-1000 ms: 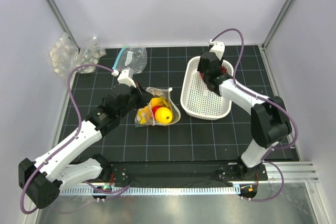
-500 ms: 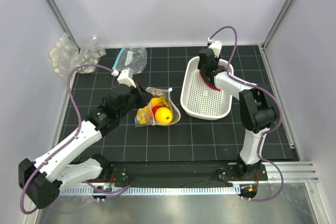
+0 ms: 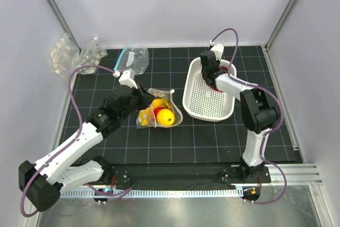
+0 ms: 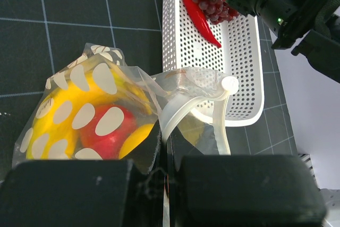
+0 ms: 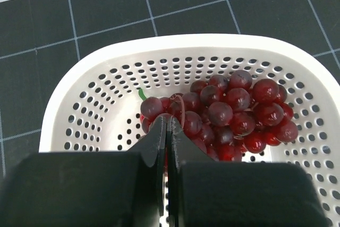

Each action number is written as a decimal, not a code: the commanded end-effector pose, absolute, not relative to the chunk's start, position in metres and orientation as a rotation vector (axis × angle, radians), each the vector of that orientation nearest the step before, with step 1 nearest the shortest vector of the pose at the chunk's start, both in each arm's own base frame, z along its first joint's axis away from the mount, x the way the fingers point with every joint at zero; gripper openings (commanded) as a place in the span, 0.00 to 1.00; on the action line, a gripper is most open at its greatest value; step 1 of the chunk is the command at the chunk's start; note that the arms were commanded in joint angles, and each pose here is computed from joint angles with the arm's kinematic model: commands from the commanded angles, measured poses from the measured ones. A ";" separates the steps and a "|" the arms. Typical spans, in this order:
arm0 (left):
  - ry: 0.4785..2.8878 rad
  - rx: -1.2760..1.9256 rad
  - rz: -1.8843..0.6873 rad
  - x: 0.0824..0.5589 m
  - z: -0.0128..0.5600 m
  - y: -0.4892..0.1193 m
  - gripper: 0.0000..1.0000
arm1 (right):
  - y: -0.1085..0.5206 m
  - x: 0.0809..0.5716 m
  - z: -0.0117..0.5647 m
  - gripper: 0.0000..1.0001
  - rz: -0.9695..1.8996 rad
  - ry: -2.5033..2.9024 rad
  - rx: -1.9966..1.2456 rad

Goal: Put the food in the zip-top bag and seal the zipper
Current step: Pick up the fake fruit from the bin, then place the fake fruit in the zipper food storage bag.

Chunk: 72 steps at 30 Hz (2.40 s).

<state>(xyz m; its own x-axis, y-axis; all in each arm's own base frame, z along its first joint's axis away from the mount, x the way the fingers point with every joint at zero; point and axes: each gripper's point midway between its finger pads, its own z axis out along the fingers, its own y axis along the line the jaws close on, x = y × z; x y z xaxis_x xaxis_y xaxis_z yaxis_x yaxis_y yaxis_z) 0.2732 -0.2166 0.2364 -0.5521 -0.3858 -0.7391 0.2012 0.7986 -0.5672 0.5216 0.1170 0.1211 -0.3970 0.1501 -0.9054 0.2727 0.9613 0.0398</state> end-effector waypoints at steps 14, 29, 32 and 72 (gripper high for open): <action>1.970 -0.128 -0.796 0.272 0.251 -0.217 0.03 | 0.104 0.463 0.259 0.01 0.101 1.750 0.412; 1.983 -0.127 -0.791 0.273 0.247 -0.219 0.03 | 0.147 0.347 0.350 0.01 0.593 1.619 0.226; 1.989 -0.125 -0.789 0.275 0.245 -0.221 0.03 | 0.153 0.326 0.366 0.01 0.631 1.589 0.157; 2.066 -0.069 -0.876 0.275 0.230 -0.247 0.02 | 0.315 0.213 0.405 0.01 1.153 1.302 -0.449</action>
<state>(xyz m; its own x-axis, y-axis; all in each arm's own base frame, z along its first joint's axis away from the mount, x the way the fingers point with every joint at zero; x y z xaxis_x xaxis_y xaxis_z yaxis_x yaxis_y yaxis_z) 0.2717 -0.2382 0.2066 -0.6518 -0.3233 -0.6861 0.2154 0.7885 -0.5761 0.2137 0.3147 0.3690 -0.2322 0.3126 -0.9211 -0.8172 0.4509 0.3591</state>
